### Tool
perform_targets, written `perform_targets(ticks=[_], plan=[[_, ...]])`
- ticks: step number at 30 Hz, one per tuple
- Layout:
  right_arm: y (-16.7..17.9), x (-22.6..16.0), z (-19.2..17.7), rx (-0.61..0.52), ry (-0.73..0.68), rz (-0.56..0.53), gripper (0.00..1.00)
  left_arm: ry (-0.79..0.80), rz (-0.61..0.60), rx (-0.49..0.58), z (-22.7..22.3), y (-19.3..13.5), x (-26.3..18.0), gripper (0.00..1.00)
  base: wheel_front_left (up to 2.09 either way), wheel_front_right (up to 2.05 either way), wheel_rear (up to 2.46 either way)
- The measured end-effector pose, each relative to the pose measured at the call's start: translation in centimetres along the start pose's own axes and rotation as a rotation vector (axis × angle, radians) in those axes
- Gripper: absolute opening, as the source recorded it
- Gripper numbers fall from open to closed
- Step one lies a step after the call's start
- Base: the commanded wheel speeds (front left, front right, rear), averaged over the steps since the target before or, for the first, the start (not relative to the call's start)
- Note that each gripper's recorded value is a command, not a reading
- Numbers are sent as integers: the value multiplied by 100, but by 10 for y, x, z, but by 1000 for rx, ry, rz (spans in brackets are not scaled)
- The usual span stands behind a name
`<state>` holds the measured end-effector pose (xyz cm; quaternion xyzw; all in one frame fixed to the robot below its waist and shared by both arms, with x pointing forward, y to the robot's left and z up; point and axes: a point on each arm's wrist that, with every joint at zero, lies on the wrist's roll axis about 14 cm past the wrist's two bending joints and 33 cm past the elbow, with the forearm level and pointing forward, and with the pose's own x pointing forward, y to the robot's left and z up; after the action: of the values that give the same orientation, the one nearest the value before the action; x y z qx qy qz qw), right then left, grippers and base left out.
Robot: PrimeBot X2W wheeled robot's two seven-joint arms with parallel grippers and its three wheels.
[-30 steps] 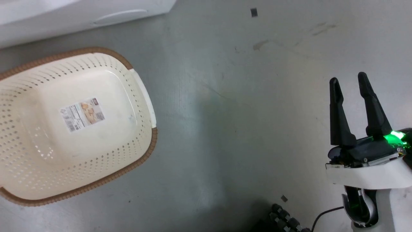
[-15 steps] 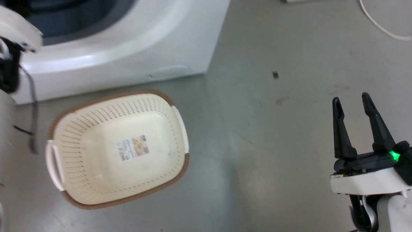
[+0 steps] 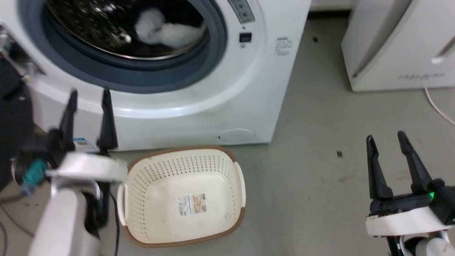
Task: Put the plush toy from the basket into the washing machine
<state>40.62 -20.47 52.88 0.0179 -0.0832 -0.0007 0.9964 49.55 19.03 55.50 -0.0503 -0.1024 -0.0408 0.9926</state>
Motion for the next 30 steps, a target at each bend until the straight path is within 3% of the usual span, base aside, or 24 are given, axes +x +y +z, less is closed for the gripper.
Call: perform_targets(ticks=[13,30], plan=[[27,-21,26,30,-58,74,100,38,77,-28,1,-16,-109,100,0,0,0],[34,-37,23,60,-39,91,100,90,82,-18,-13,-20,-135,100,0,0,0]])
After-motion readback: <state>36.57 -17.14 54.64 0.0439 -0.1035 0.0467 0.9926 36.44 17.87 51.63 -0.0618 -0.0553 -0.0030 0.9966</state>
